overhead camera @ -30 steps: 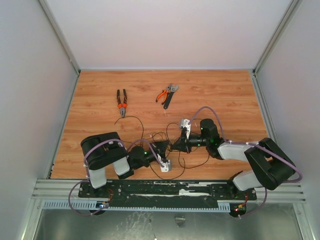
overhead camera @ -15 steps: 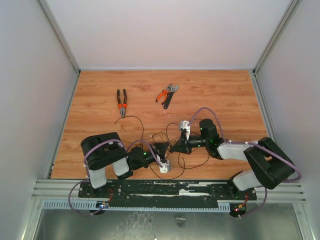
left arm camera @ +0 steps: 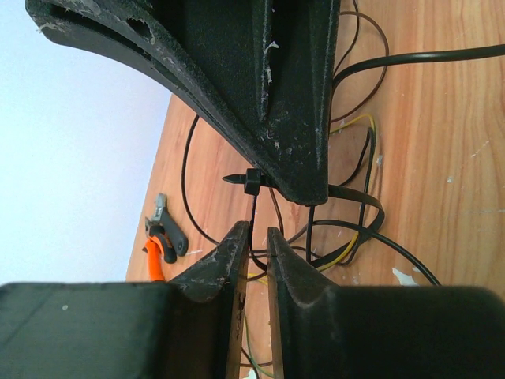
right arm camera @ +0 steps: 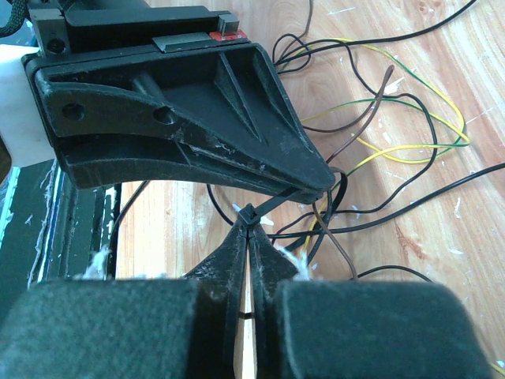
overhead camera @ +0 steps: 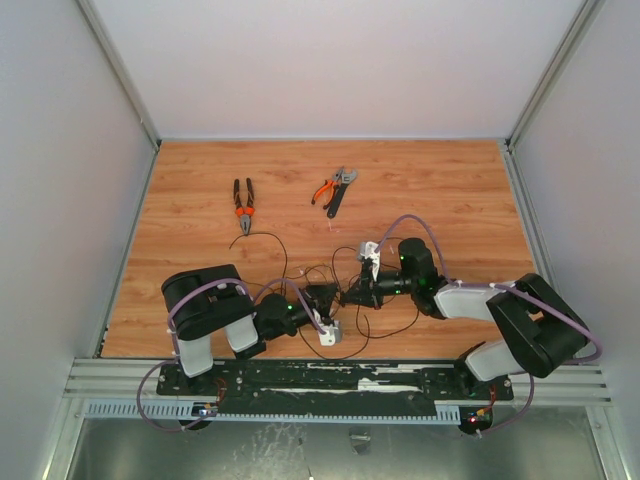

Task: Zip-tie the wires
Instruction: Tie the cable at the center of the board.

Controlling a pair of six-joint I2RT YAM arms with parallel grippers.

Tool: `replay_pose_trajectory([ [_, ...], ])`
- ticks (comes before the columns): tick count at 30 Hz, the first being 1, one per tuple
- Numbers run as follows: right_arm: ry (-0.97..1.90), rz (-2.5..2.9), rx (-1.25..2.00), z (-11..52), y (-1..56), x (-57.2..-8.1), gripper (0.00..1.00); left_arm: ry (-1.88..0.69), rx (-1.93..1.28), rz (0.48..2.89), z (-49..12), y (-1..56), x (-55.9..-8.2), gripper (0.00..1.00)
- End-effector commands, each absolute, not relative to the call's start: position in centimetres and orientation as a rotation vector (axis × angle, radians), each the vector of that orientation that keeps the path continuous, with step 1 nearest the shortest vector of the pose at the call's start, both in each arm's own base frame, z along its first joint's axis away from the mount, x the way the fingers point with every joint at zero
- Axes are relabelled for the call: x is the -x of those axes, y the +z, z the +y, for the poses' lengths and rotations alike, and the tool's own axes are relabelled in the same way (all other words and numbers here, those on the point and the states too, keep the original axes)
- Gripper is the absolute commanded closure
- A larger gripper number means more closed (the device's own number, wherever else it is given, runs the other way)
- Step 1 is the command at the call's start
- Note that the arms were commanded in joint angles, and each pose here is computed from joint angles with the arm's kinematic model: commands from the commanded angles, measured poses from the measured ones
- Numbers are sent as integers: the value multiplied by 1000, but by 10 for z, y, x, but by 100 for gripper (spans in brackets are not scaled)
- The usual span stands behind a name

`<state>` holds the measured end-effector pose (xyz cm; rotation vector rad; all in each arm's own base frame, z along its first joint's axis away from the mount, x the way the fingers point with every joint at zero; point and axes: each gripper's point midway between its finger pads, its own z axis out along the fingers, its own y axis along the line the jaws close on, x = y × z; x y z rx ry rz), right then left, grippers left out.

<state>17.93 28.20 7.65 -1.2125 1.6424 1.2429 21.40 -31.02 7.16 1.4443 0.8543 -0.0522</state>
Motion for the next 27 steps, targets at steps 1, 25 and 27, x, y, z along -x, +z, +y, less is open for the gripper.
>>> replay_pose_trajectory([
  [1,1218,1601,1222,288,85,-187,100,-75,-1181,690,-315,150,-211,79],
  [25,1198,1622,1210,287,82,-192,100,-77,-1202,678,-318,150,-210,77],
  [27,1199,1620,1213,287,82,-192,100,-79,-1197,673,-318,152,-210,76],
])
